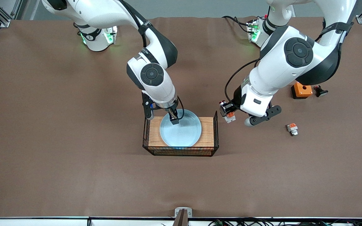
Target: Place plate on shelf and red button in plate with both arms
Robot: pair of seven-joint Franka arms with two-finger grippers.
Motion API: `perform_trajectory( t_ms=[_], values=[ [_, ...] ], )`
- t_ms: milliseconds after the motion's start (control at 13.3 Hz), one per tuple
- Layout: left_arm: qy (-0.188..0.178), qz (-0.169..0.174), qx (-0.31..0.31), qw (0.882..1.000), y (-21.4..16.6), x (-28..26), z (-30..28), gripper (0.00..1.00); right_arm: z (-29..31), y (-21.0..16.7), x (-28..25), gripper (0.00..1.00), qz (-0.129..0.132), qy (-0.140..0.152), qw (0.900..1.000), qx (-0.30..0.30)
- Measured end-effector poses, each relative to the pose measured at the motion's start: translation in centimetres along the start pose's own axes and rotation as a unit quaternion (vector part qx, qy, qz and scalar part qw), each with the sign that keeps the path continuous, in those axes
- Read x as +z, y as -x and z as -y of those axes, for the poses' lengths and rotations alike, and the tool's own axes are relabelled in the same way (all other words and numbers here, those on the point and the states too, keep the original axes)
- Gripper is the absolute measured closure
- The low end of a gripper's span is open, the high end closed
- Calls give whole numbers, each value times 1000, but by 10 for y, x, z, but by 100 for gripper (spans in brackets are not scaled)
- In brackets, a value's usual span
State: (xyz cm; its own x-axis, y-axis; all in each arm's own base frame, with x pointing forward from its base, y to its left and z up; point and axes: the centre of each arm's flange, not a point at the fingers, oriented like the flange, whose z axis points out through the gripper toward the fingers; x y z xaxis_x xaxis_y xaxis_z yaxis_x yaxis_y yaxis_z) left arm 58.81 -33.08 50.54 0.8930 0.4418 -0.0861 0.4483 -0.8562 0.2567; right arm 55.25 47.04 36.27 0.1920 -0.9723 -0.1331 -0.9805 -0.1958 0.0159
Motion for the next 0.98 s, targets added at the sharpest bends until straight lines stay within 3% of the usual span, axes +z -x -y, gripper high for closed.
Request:
perform_trajectory(
  t_ms=[376,527,753,978],
  values=[
    [12,-20,-32,999,9,30,-28,59,-8,8,-75,0,-8,19,1000,-14],
    [23,-12,-45,999,13,42,-41,59,-33,6,-132,0,-20,38,997,-60],
    [20,-25,-61,998,24,65,-60,59,-75,-21,-215,0,-34,68,985,-158],
    [14,-50,-57,997,47,101,-79,59,-105,-74,-262,0,-31,65,966,-249]
  ],
)
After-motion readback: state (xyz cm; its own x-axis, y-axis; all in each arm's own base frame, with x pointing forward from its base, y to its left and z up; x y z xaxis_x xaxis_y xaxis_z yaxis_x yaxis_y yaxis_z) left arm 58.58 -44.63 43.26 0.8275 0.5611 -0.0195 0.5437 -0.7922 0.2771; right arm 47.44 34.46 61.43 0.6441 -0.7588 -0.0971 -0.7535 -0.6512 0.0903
